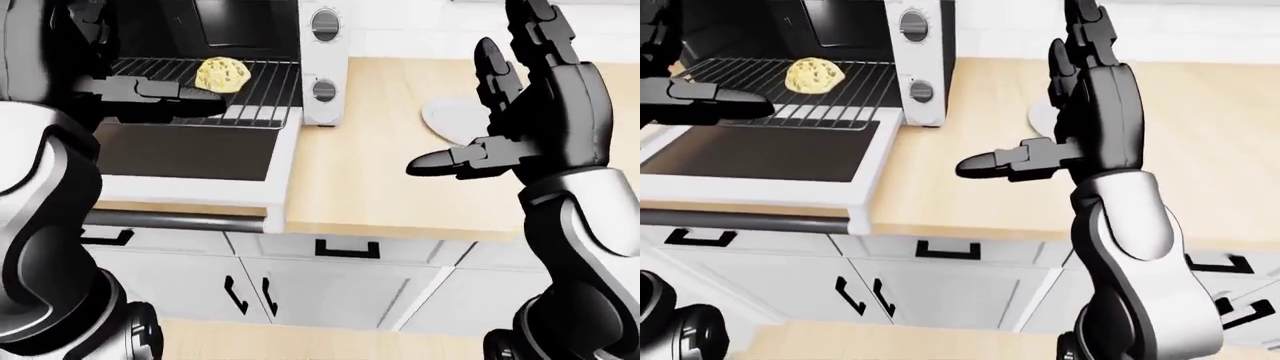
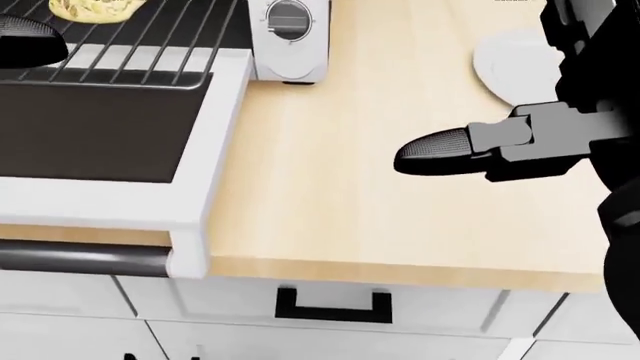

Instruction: Pick the scone from the rack and place it on the plate on the counter.

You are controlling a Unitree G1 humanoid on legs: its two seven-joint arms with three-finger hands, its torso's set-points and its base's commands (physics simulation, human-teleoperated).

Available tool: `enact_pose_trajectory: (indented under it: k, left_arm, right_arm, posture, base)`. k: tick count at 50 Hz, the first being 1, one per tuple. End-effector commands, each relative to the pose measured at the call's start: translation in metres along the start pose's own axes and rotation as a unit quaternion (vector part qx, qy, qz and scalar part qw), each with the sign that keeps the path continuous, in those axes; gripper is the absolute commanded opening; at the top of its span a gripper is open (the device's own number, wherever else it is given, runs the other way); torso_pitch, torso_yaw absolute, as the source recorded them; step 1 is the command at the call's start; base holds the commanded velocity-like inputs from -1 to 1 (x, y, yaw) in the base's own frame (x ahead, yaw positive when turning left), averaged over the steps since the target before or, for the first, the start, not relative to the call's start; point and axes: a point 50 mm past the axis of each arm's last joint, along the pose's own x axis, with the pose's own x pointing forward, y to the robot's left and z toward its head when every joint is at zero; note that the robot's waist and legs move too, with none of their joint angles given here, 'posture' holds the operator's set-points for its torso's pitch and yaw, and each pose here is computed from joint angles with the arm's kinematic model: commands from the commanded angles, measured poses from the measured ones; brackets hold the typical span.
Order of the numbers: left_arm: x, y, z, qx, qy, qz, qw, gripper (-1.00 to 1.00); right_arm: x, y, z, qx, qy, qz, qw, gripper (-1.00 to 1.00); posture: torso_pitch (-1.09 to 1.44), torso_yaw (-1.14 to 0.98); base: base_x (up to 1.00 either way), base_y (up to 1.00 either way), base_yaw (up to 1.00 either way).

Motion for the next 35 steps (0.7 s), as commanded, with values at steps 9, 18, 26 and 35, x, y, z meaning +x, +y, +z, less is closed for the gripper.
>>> enact_pose_trajectory:
  k: [9,18,26,35]
  left_arm:
    - [0.0,0.005,0.023,-0.012,-0.039,0.009,0.9991,1.0]
    - [0.012,0.006,0.029,-0.022,-0.021,0.015,0.9994,1.0]
    - [0.04,0.004,0.03,-0.019,0.007,0.015,0.9997,1.0]
    - [0.071,-0.002,0.02,-0.02,0.026,-0.002,0.9995,1.0]
  right_arm:
    - [-0.002,-0.003,0.015,-0.005,-0.047,-0.01,0.9988,1.0]
    - [-0.003,-0.003,0.015,-0.006,-0.046,-0.011,0.9989,1.0]
    - [-0.004,-0.004,0.014,-0.007,-0.045,-0.012,0.9989,1.0]
    - [-0.004,-0.004,0.012,-0.008,-0.044,-0.013,0.9989,1.0]
  posture:
    - [0.0,0.0]
    - [0.0,0.0]
    - [0.0,0.0]
    - [0.0,0.0]
  base:
    - [0.0,0.0,0.0]
    - [0.0,0.0,0.0]
    - [0.0,0.0,0.0]
    - [0.0,0.0,0.0]
